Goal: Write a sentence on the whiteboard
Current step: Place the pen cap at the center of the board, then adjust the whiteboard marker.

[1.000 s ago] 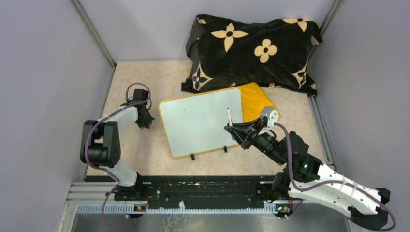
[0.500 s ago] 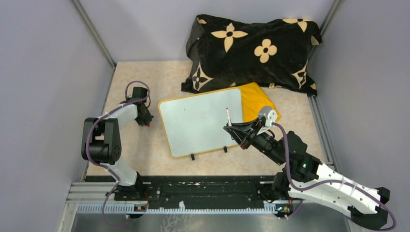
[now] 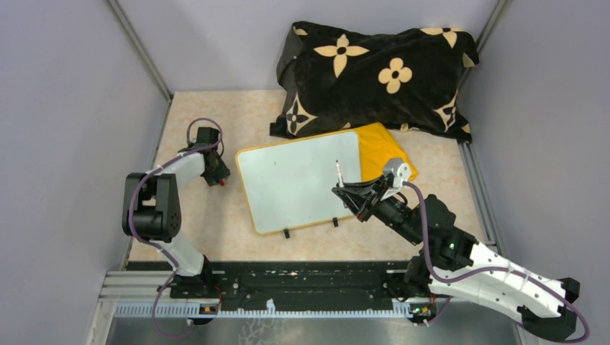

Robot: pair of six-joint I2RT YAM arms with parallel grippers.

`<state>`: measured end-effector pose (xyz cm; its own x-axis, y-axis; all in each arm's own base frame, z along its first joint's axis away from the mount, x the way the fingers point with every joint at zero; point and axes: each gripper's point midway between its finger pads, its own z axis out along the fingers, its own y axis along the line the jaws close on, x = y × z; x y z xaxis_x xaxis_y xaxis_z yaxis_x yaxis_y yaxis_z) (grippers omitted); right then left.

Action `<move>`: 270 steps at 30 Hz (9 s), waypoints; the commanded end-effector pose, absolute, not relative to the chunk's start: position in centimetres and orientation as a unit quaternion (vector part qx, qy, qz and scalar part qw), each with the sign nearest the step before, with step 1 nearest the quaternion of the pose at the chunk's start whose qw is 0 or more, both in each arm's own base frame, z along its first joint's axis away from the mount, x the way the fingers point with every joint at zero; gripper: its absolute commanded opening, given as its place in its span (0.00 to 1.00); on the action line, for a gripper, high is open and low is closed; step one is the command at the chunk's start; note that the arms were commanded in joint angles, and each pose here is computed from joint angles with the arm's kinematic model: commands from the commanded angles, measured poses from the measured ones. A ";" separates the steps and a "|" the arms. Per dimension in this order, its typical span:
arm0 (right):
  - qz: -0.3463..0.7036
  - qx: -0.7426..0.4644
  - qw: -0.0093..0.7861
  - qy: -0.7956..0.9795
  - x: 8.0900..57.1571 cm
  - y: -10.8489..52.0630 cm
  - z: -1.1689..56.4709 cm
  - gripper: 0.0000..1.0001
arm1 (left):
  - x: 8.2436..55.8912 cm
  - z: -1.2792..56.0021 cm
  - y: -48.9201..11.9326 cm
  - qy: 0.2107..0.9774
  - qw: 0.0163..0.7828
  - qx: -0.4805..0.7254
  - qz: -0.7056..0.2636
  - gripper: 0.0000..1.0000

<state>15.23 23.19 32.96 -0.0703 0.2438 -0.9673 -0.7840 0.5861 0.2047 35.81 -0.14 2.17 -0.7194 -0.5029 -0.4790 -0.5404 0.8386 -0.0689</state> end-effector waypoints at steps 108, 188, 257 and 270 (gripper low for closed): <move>0.458 -0.304 0.621 0.558 14.2 33.1 38.7 0.66 | 15.7 41.1 -25.9 0.428 0.545 0.340 -0.635 0.00; 0.680 -0.102 0.604 0.404 19.3 35.8 53.8 0.24 | 21.0 52.1 -18.2 0.331 0.591 -0.061 -0.733 0.00; 0.562 -0.113 0.647 0.502 19.3 30.7 48.8 0.00 | 20.9 50.1 -15.3 0.389 0.694 -0.080 -0.600 0.98; 0.369 -0.170 0.647 0.645 17.9 22.0 38.4 0.00 | 22.9 40.7 -11.4 0.581 0.763 0.012 -0.281 0.99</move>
<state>17.58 24.15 42.74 -0.1039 0.4088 -0.9067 -0.7534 0.5629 0.3400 21.04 -13.11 46.57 0.1934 -0.6444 -0.7398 0.6239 0.6627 -0.4141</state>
